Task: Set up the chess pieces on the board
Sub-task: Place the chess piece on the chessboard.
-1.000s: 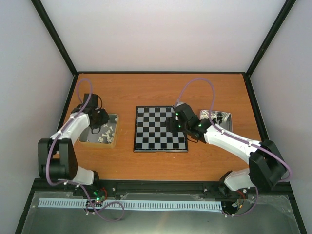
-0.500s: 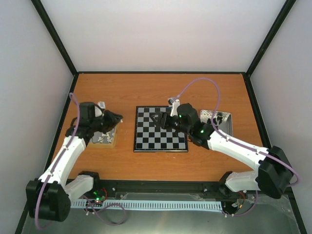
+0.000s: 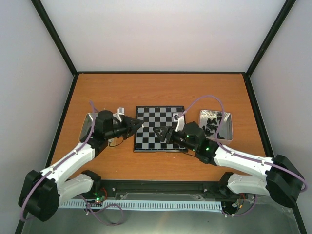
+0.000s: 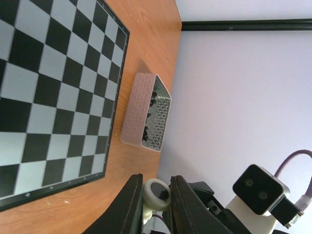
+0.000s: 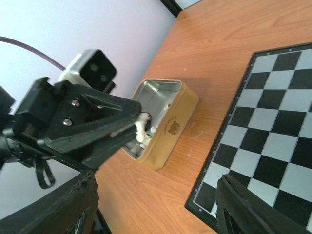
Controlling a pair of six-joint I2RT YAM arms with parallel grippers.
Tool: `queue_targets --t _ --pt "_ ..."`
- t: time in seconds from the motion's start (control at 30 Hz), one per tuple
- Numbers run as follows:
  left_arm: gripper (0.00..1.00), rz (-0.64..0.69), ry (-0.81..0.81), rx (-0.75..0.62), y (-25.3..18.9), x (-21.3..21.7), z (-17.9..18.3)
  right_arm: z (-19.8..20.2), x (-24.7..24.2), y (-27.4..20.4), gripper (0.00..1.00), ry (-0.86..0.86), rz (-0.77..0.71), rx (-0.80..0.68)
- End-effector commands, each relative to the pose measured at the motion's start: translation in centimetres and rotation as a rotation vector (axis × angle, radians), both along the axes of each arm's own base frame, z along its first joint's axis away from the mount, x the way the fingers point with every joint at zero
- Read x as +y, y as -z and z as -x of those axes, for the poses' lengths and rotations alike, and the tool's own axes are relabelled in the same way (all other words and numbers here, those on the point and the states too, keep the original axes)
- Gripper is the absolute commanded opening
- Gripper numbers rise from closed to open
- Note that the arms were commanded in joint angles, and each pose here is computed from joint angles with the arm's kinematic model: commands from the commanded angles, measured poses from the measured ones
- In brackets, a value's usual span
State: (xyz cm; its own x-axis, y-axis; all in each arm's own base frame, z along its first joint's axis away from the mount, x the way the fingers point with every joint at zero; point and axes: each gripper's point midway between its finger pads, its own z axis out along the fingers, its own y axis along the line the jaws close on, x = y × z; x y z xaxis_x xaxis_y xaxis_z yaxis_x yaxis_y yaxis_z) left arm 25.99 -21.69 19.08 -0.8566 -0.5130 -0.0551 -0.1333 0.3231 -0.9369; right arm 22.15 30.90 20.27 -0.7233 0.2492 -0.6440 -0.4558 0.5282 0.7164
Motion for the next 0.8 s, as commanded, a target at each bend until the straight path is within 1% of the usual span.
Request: queue_targets --t 0.0,0.13,0.27,0.33,0.53,0.77 --pt "0.08 0.173 -0.014 0.02 -2.7 -1.7 -0.4 0.2 1.1 -3.1 0.66 -0.028 -0.12 -0.076" --pt "0.08 0.227 -0.03 0.074 -3.0 -1.8 -0.4 -0.1 1.6 -4.0 0.65 -0.015 -0.157 -0.09" --pt "0.09 0.283 -0.047 0.125 -3.0 -1.8 -0.2 -0.6 2.5 -4.1 0.62 -0.011 -0.179 -0.063" --pt "0.08 0.297 -0.051 0.145 -3.0 -1.8 -0.1 -1.0 2.8 -3.9 0.6 0.007 -0.182 -0.041" --pt "0.1 0.331 -0.061 0.187 -2.8 -1.6 0.4 -1.4 4.5 -4.7 0.59 -0.03 -0.201 -0.04" --pt "0.11 0.381 -0.079 0.228 -2.9 -1.2 1.1 -1.4 6.1 -3.9 0.51 -0.051 -0.213 -0.012"
